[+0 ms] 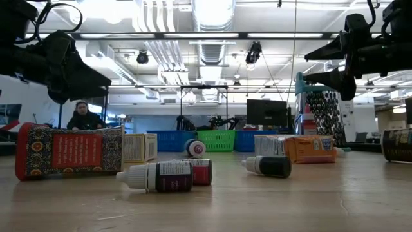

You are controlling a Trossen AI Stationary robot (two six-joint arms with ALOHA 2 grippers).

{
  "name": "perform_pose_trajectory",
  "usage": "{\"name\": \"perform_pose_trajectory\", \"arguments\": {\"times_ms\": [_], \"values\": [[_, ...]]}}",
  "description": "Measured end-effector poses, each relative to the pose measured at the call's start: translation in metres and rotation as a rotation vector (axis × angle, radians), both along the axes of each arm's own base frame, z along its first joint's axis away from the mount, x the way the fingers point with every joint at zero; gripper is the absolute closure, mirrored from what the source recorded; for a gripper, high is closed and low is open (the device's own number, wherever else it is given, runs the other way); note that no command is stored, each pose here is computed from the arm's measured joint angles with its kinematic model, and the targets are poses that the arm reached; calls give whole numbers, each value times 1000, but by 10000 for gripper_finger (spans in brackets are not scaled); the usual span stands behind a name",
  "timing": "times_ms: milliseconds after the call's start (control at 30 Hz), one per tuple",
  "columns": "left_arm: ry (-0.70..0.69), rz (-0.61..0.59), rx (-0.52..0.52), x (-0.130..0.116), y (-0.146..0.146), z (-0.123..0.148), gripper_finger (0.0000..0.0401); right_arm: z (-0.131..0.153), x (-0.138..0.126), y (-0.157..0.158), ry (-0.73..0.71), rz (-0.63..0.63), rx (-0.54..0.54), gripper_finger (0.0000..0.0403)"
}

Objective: Pick & Place Kitchen Items

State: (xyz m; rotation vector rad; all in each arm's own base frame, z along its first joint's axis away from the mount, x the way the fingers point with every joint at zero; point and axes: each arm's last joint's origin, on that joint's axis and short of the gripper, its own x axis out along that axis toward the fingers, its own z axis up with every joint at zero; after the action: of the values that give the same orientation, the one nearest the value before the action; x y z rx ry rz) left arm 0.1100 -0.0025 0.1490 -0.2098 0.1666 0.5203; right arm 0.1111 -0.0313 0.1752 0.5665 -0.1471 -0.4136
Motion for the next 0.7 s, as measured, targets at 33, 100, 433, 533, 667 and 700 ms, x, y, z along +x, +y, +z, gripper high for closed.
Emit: {"name": "perform_pose_trajectory", "arguments": {"times_ms": [33,100,433,533,667,700], "values": [[0,0,0,0,0,0,107,0,0,0,0,0,0,130],[0,0,0,0,0,0,107,0,0,0,0,0,0,135],[0,0,0,0,0,0,107,0,0,0,0,0,0,160],[0,1,1,0,0,0,107,0,0,0,0,0,0,166],[0,4,1,0,0,0,107,0,0,0,0,0,0,166],[0,4,1,0,0,0,107,0,0,0,0,0,0,163]]}}
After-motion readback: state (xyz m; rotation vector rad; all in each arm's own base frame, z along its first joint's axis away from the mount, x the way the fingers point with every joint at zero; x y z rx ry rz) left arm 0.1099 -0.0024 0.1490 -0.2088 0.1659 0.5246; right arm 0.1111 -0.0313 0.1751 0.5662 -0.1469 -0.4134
